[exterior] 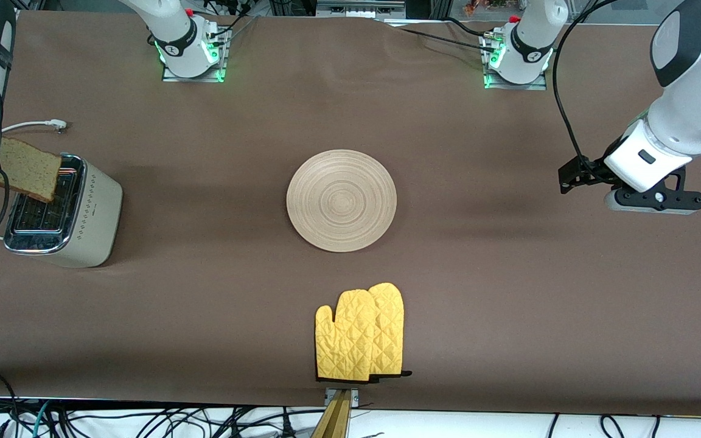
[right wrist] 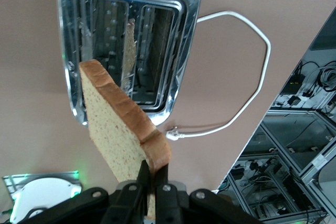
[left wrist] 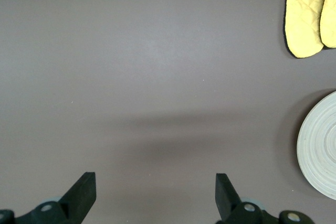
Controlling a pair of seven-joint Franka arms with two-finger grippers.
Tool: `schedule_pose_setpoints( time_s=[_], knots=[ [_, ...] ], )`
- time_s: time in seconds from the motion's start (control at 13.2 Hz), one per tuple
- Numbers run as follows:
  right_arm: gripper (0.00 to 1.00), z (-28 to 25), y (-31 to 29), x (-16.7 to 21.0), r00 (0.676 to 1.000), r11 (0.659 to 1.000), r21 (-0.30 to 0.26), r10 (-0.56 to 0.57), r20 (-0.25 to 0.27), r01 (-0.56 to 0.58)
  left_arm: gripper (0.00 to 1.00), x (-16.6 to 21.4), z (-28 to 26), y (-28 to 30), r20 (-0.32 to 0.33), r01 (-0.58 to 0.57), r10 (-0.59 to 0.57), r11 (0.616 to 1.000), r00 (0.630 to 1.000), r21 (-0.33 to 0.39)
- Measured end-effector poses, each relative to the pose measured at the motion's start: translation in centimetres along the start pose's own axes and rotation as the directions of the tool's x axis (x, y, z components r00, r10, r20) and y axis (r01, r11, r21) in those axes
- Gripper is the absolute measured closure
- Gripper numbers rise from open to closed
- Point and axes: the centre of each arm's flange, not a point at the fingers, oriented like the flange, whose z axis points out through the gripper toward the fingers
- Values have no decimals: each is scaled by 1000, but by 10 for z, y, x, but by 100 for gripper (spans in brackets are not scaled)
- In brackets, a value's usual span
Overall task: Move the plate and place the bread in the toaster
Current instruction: 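Lower the bread into the toaster slot with the right gripper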
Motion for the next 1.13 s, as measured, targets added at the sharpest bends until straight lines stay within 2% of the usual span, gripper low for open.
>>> schedule_pose_setpoints(
  time_s=[0.3, 0.76, 1.13],
  knots=[
    [93, 14, 3, 18, 1000, 999, -49, -15, 10, 16, 0, 0, 0, 0, 0, 0, 0, 1000, 1000, 0],
    [93, 29, 2, 36, 1000, 997, -74, -29, 10, 30, 0, 0, -3, 0, 3, 0, 0, 1000, 1000, 0],
    [93, 27, -5, 44, 1000, 996, -87, -7, -17, 5, 0, -1, -3, 0, 7, 0, 0, 1000, 1000, 1]
  ],
)
